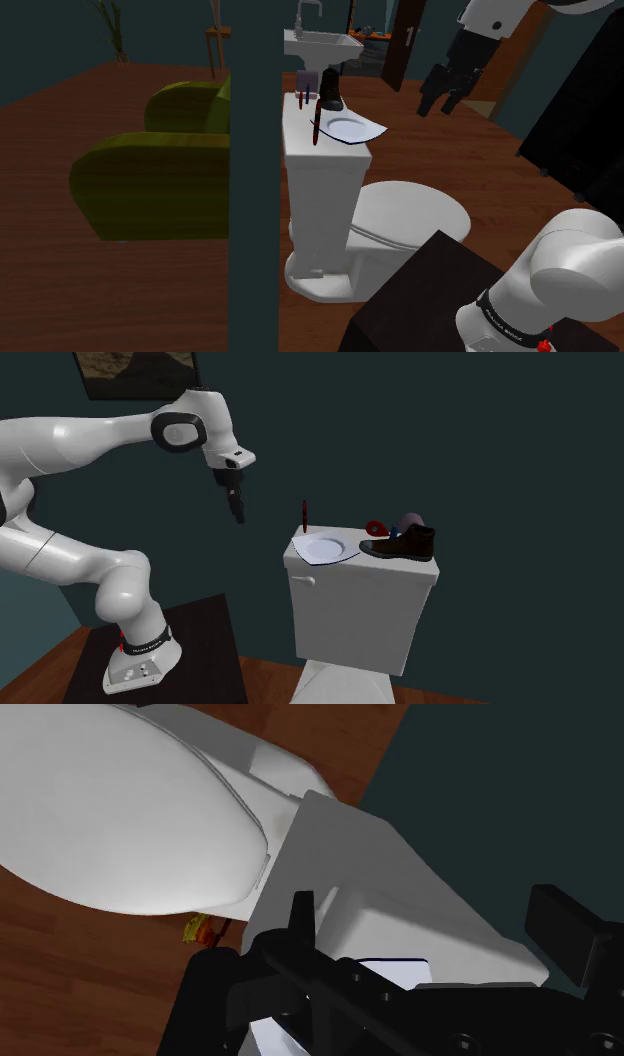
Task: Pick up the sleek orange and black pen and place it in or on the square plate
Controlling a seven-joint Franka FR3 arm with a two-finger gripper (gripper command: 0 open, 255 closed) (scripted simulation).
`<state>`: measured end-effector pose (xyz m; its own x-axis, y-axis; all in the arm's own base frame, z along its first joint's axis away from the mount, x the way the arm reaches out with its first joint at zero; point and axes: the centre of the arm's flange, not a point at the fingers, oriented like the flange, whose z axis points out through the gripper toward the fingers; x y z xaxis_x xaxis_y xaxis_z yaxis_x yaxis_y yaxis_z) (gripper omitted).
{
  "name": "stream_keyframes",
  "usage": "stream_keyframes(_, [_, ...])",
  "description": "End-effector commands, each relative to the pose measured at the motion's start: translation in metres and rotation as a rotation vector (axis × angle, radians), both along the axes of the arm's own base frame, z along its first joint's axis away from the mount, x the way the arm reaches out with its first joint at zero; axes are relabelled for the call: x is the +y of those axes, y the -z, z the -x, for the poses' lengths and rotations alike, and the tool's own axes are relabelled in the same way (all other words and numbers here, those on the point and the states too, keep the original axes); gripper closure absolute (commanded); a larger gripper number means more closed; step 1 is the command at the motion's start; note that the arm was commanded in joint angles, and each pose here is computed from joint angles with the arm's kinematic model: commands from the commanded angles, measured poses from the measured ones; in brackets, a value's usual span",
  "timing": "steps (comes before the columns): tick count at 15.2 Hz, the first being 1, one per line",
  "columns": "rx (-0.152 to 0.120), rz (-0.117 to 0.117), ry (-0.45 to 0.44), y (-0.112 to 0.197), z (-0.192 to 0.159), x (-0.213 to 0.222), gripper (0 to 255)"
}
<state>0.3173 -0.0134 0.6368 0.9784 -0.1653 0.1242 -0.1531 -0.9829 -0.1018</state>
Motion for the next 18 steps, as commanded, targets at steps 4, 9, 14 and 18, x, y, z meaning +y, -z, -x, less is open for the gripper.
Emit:
stream_keyframes(4, [0.010,0.019,-0.141,0.001,-0.043,-0.002,0])
stream_keyframes(9, [0.026,0.050,-0.376,0.004,-0.113,0.008,0])
stream_keyframes(14, [0.043,0.081,-0.611,0.009,-0.180,0.034,0])
stream_keyframes(18, [0.056,0.105,-0.799,0.014,-0.227,0.065,0])
